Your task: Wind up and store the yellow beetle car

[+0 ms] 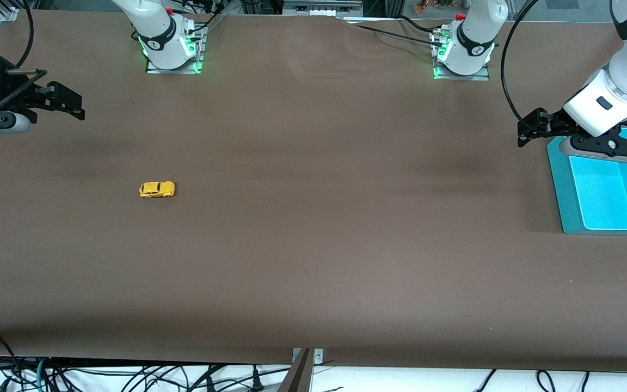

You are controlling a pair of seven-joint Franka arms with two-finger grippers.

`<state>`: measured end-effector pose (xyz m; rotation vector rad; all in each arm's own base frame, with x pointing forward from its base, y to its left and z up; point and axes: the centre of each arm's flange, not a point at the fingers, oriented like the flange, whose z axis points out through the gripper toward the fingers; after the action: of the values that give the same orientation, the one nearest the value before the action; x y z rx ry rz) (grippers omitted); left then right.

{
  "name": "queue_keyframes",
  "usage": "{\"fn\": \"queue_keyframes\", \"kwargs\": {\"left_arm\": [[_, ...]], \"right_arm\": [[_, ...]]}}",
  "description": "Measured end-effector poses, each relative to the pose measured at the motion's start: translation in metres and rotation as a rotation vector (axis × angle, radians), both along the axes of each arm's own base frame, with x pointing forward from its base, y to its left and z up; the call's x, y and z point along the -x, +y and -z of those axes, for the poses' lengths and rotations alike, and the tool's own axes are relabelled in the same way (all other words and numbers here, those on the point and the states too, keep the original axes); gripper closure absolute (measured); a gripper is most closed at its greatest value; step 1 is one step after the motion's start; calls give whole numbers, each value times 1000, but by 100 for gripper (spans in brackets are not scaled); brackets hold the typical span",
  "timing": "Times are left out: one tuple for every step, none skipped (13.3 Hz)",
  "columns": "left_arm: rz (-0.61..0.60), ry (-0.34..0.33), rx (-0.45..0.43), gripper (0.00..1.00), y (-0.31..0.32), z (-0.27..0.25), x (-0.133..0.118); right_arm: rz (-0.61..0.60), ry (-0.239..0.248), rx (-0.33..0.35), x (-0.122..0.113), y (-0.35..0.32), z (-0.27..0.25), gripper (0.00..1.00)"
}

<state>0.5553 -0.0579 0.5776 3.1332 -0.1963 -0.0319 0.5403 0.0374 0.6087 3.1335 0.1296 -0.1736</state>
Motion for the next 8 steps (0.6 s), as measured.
{"fn": "queue_keyframes", "kwargs": {"left_arm": [[0, 0, 0, 0, 0, 0, 0], [0, 0, 0, 0, 0, 0, 0], [0, 0, 0, 0, 0, 0, 0], [0, 0, 0, 0, 0, 0, 0], [0, 0, 0, 0, 0, 0, 0], [0, 0, 0, 0, 0, 0, 0], [0, 0, 0, 0, 0, 0, 0], [0, 0, 0, 0, 0, 0, 0]], "right_arm": [[1, 1, 0, 0, 0, 0, 0], [2, 2, 1, 0, 0, 1, 0], [2, 3, 2, 0, 0, 2, 0], [3, 4, 2, -1, 0, 2, 0], [3, 4, 2, -1, 0, 2, 0], [3, 4, 2, -1, 0, 3, 0], [3, 4, 2, -1, 0, 3, 0], [3, 4, 2, -1, 0, 3, 0]]}}
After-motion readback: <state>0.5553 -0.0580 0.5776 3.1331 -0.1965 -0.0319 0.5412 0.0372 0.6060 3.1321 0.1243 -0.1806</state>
